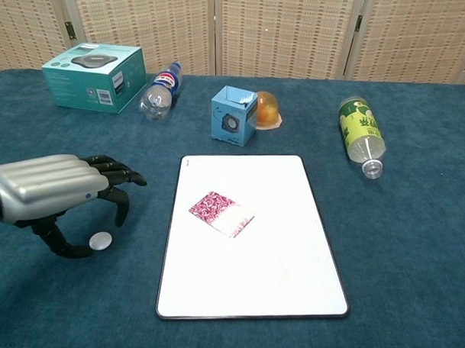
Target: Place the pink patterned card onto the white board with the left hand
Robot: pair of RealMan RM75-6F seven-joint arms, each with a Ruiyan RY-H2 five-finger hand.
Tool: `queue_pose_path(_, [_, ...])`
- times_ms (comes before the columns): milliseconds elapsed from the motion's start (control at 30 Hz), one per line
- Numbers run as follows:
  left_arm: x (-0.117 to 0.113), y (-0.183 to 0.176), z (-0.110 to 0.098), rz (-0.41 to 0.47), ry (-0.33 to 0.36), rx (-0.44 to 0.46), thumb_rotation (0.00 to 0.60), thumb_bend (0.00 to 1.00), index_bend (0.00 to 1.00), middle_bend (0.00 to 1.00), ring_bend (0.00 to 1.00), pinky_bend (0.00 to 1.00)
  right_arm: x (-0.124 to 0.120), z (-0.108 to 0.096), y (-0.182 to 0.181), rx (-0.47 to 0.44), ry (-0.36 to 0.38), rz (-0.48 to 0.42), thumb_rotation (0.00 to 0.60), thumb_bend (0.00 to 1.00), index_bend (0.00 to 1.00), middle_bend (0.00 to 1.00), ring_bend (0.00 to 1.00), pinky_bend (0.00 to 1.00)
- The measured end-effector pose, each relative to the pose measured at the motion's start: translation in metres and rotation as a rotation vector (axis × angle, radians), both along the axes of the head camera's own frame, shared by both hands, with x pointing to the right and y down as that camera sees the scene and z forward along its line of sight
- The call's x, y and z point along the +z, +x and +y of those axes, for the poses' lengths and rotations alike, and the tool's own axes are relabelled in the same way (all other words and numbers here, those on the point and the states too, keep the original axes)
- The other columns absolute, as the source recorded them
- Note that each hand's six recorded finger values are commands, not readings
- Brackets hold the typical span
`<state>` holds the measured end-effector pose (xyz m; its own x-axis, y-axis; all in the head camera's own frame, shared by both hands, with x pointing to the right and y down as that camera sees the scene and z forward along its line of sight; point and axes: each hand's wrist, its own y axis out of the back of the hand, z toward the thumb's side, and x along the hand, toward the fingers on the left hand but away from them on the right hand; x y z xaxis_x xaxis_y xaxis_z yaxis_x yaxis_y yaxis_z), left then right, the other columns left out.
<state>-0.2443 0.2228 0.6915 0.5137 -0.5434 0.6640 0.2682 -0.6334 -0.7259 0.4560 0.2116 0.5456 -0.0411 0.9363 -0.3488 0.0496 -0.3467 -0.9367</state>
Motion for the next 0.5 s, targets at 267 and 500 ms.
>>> queue_pose_path(267, [0.0067,-0.0007,0.0021,-0.004,-0.012,-0.008,0.6,0.31,0.46,0.11,0.06,0.0,-0.0009,0.0011,0.0007,0.003,0.002,0.002,0.6,0.02,0.0,0.0,0.0,0.0])
queue_pose_path(500, [0.0099,-0.0016,0.0023,-0.003,-0.019,-0.016,0.6,0.32,0.47,0.12,0.07,0.0,-0.0002,0.0011,0.0002,0.002,0.0,0.002,0.6,0.02,0.0,0.0,0.0,0.0])
